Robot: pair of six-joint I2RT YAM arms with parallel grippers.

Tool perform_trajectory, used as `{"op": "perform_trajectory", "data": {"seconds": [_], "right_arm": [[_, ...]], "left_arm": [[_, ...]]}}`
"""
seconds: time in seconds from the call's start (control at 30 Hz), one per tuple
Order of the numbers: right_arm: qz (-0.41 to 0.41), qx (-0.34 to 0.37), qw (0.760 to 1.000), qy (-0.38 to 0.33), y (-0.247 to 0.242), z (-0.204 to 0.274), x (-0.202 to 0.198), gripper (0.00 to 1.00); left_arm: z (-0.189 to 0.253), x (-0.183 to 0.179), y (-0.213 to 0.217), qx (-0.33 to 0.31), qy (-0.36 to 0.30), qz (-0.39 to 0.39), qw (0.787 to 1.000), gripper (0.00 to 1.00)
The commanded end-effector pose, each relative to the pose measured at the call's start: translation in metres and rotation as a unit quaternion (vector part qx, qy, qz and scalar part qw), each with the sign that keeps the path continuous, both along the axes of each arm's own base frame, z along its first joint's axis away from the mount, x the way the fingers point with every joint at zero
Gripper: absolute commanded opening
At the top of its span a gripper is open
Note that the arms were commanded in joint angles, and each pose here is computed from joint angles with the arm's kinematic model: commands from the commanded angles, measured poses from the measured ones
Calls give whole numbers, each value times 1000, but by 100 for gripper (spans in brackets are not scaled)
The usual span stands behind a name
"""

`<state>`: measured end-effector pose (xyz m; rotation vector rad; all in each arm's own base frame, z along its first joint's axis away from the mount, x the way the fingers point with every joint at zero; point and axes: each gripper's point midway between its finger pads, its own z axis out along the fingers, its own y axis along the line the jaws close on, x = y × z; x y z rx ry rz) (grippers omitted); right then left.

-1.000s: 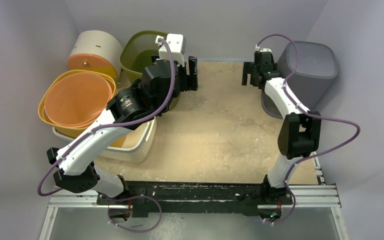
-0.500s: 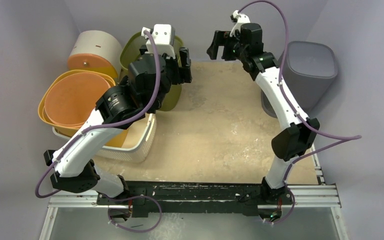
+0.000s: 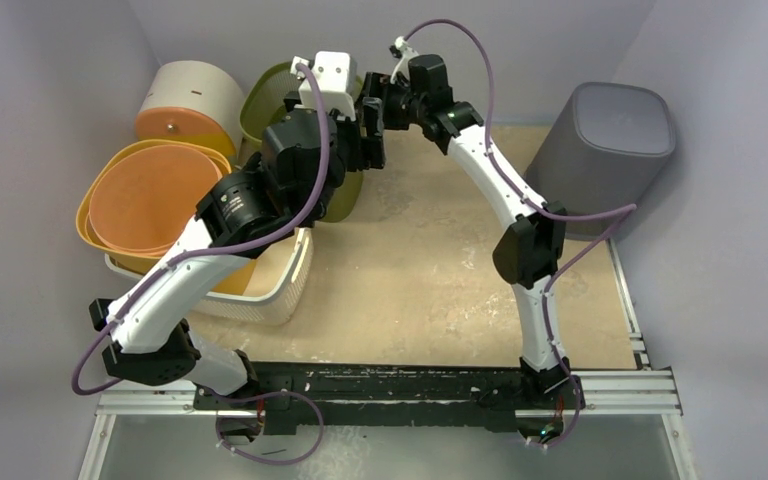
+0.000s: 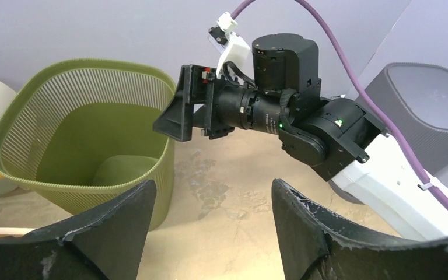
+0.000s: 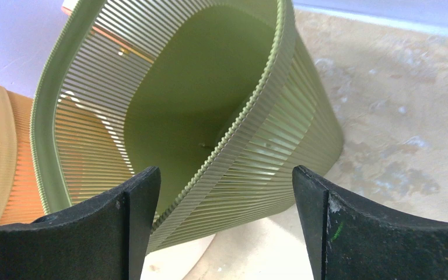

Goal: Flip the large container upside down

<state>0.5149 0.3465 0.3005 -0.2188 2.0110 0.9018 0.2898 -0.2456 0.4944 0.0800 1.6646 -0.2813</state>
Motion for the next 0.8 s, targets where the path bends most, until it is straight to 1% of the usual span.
{"op": "perform_trajectory", "data": {"seconds": [0.0,0.1,0.27,0.4,0.47,0.6,0.77], "right_arm": [[10,56,998,-36,7,54,-6,84],[13,55,998,-29,11,47,-5,79],[-22,19,999,-16,-4,35,-3,62],[-34,-14,999,-1,-13,20,-5,61],[-30,-15,999,6,-12,16,-6,60],[-43,-22,999,14,-16,14,-6,47],[-60,-41,997,11,-26,15,-8,37]], "left_arm": [[13,-4,9,-20,-16,0,1000,70],[12,-5,11,-17,-15,2,1000,70],[10,-7,16,-16,-14,7,1000,70],[8,-10,22,-20,-14,10,1000,70],[7,-11,25,-22,-14,12,1000,70],[7,-14,29,-27,-15,13,999,70],[9,-18,36,-32,-17,16,999,70]]}}
